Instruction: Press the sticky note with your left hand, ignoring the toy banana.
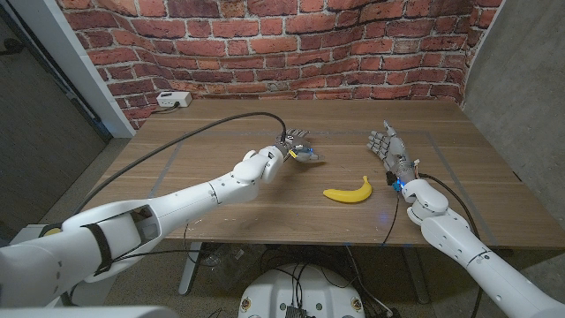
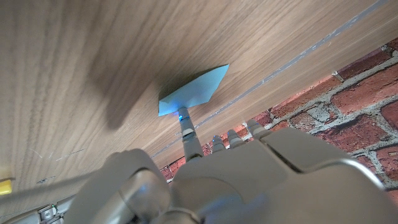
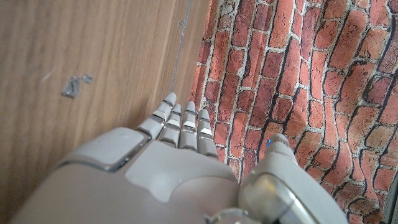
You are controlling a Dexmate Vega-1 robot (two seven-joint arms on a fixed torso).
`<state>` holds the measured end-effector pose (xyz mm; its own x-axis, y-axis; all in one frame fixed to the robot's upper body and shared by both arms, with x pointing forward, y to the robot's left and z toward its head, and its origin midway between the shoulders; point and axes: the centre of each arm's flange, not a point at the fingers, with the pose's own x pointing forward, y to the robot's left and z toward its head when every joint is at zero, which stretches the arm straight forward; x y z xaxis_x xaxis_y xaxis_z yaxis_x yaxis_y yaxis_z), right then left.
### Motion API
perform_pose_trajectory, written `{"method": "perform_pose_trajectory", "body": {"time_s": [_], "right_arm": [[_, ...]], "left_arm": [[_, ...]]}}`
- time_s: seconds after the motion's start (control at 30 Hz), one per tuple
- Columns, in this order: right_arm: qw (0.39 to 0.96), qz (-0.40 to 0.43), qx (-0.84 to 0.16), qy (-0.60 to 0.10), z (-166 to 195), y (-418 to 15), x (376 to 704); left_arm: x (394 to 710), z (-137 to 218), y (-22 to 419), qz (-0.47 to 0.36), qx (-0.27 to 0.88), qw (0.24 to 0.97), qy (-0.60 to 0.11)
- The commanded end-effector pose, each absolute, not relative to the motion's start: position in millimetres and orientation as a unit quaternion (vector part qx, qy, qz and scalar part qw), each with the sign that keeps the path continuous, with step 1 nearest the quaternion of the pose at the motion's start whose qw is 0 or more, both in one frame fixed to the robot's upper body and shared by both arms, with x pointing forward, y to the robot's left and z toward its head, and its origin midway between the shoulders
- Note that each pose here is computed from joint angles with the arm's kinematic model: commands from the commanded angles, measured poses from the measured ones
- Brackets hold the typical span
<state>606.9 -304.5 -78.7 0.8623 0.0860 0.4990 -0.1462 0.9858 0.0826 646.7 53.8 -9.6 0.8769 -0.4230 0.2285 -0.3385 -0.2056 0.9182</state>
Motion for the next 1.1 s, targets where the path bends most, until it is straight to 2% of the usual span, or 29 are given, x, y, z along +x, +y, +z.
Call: {"method": "perform_pose_trajectory", "body": {"time_s": [0.03, 0.63, 1.1], "right_arm": [[0.963, 0.062, 0.057, -0.257, -75.1, -309.1, 607.6], [0.962, 0.064, 0.063, -0.257, -76.2, -308.8, 611.0], [0.961, 0.067, 0.066, -0.26, -75.8, -307.4, 612.6]], "left_arm": [[641.9, -19.9, 43.3, -0.054, 0.766, 0.591, -0.248], [635.9, -21.6, 52.8, -0.048, 0.757, 0.611, -0.228], [622.5, -18.8, 35.5, -0.06, 0.756, 0.603, -0.245]]}}
